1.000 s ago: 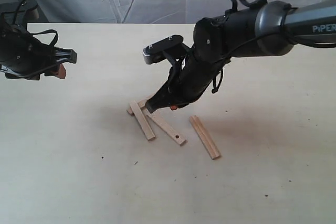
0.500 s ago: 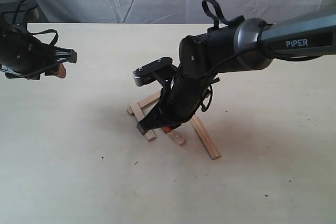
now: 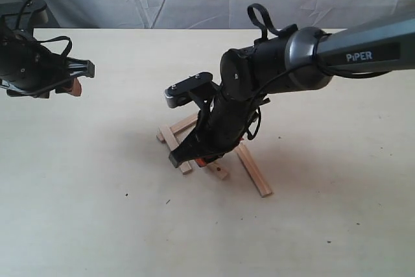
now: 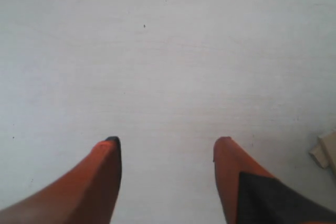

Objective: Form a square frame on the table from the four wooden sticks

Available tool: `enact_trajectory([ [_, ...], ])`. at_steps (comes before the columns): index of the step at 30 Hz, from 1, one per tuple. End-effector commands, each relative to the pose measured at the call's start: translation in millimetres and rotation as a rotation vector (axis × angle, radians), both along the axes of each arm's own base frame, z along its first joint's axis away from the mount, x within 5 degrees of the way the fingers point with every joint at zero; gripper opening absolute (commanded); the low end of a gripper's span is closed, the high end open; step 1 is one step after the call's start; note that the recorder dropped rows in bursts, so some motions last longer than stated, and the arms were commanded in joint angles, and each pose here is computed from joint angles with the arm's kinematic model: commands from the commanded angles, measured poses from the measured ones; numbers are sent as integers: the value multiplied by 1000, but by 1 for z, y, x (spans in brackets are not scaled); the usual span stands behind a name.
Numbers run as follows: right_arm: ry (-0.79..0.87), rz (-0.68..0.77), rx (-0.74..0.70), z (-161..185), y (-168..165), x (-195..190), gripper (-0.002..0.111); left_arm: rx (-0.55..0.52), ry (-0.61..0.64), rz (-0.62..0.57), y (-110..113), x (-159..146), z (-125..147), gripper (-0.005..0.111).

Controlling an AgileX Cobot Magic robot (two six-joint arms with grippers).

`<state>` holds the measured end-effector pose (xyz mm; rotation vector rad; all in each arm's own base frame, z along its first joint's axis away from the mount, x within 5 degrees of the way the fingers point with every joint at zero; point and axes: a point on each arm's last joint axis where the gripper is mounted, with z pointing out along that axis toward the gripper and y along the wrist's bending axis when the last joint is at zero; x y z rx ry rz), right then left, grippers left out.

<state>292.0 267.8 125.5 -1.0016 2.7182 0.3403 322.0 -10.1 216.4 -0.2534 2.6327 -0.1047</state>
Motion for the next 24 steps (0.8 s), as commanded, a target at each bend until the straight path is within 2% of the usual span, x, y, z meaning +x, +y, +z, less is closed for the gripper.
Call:
enact_trajectory([
  [1,15,-1,-17,-12,0,1,32,0,-8,-5,-1,-1,2,52],
  [6,16,-2,-20,-15,0,1,47,2,-8,-6,-1,-1,2,52],
  [11,-5,3,-15,-12,0,3,46,2,-8,-6,-1,-1,2,52],
  [15,-46,2,20,7,1,3,46,2,-8,-6,-1,-1,2,52],
  [24,-47,-5,15,-5,2,6,46,2,-8,-6,-1,-1,2,52],
])
